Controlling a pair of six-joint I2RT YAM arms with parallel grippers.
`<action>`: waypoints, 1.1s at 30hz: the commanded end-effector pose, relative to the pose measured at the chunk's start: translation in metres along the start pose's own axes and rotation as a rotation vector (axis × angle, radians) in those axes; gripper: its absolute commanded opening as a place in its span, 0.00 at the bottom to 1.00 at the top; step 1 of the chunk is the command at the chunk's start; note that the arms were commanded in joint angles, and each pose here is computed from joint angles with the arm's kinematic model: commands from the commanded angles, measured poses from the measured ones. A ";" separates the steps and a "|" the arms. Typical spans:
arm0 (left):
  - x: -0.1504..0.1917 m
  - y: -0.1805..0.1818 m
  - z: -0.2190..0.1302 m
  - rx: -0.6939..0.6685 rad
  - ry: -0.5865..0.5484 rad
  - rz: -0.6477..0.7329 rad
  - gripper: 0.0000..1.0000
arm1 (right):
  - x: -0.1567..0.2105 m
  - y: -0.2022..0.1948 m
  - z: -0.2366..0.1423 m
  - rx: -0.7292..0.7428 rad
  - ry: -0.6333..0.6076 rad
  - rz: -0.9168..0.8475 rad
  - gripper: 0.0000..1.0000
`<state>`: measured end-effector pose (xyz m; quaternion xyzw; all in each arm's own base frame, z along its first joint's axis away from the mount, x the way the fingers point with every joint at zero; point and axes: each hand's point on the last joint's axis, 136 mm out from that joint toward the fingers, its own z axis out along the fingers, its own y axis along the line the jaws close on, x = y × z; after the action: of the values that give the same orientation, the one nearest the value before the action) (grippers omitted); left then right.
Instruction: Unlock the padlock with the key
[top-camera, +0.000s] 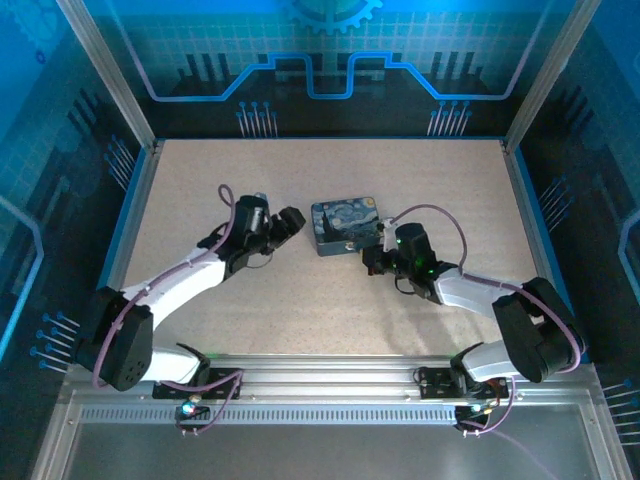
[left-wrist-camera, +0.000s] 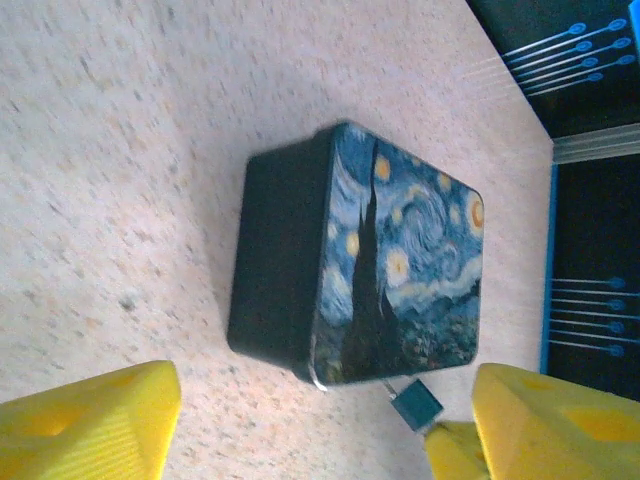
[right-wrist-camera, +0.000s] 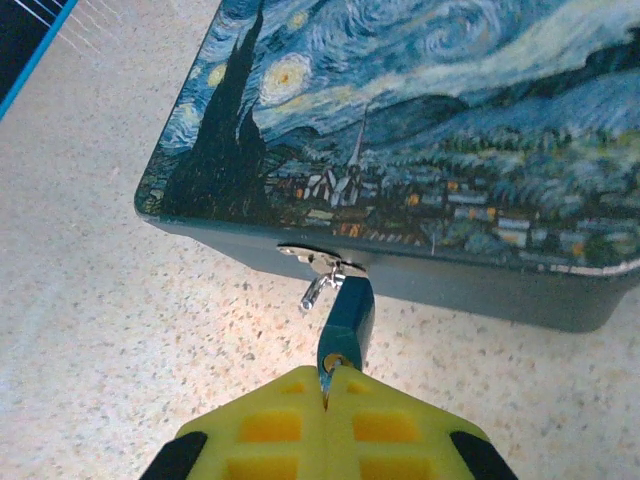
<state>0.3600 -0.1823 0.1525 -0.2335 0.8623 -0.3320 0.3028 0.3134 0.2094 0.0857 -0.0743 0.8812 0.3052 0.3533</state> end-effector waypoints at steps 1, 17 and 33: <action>-0.010 0.008 0.001 -0.094 0.035 0.150 0.82 | 0.015 0.004 -0.004 -0.063 0.069 0.156 0.00; -0.013 -0.011 0.084 -0.097 0.216 0.325 0.87 | 0.048 -0.018 -0.006 -0.033 0.185 0.422 0.00; 0.013 0.039 0.116 -0.208 0.319 0.332 0.87 | 0.058 -0.029 -0.007 -0.007 0.221 0.478 0.02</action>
<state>0.4349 -0.2204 0.0722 -0.0679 0.9448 -0.2355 0.2174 0.2934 0.2000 0.0647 0.0678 0.8860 0.3998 0.2249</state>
